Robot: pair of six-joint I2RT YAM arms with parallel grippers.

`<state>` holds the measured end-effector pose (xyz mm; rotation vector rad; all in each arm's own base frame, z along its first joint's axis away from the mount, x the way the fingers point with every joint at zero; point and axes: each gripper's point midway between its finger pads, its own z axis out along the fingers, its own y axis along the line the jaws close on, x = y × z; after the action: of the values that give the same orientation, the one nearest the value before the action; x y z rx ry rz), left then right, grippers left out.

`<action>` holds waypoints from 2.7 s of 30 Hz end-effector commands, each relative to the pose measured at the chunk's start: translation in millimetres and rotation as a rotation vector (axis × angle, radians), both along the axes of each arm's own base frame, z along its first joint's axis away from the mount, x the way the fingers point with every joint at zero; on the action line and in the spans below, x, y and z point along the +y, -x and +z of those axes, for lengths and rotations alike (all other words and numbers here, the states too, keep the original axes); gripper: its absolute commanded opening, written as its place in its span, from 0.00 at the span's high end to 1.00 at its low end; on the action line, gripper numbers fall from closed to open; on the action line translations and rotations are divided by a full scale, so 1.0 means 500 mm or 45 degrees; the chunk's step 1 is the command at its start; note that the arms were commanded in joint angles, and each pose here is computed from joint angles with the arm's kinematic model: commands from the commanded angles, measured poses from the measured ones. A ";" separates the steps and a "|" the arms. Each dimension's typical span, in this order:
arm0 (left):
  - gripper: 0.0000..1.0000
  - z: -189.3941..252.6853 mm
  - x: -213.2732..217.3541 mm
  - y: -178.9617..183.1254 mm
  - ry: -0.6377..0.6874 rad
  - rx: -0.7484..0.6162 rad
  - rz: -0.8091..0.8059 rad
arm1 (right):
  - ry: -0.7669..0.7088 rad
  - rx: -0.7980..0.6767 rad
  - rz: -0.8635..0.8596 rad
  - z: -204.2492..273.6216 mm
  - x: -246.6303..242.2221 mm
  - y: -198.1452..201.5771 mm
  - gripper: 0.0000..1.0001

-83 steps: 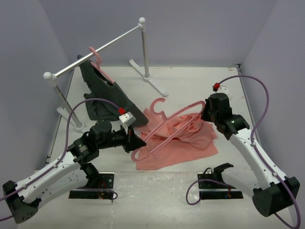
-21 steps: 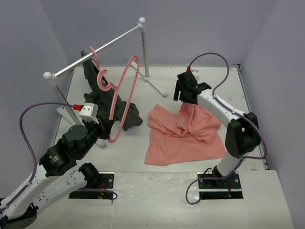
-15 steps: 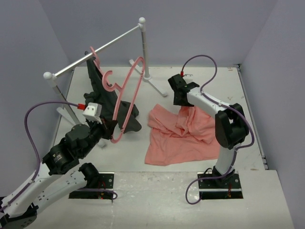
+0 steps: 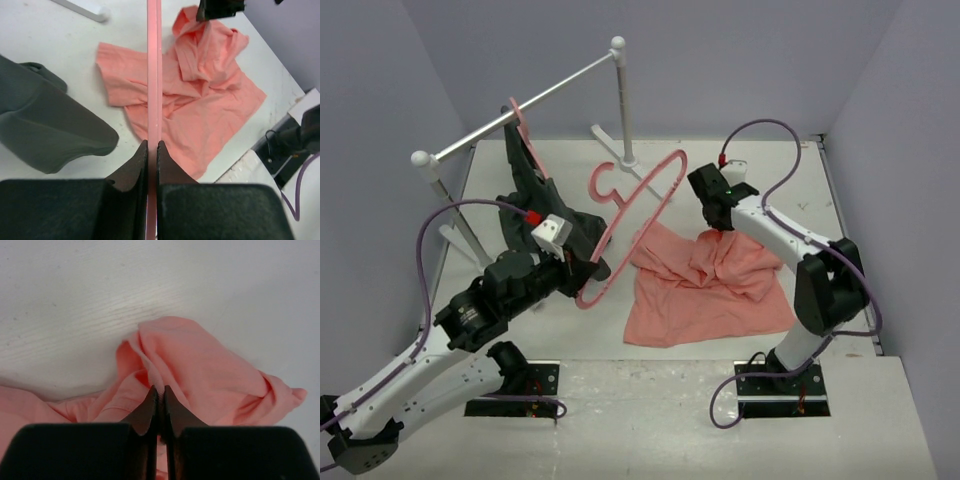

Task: Place the t-shirt on the hanger

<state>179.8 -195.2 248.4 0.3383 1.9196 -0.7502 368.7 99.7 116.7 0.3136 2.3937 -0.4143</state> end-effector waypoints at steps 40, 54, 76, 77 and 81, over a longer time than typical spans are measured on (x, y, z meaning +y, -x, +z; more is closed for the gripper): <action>1.00 -0.108 -0.211 0.084 0.200 0.020 -0.763 | -0.190 -0.446 0.237 0.334 -0.094 0.014 0.98; 1.00 -0.100 -0.241 0.139 0.202 -0.061 -0.925 | 0.135 -0.416 0.575 0.379 -0.098 -0.048 1.00; 1.00 -0.109 -0.199 0.011 -0.023 -0.093 -0.404 | -0.144 -0.373 1.197 0.382 0.046 0.077 1.00; 1.00 -0.110 -0.197 0.015 -0.023 -0.090 -0.411 | -0.129 -0.390 1.169 0.393 0.040 0.071 1.00; 1.00 -0.107 -0.191 0.024 0.024 -0.112 -0.419 | -0.207 -0.375 1.216 0.399 0.066 0.071 0.95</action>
<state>162.8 -288.9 164.6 0.7026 1.9139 -0.9332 326.6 125.7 288.6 -0.6906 2.0694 0.2282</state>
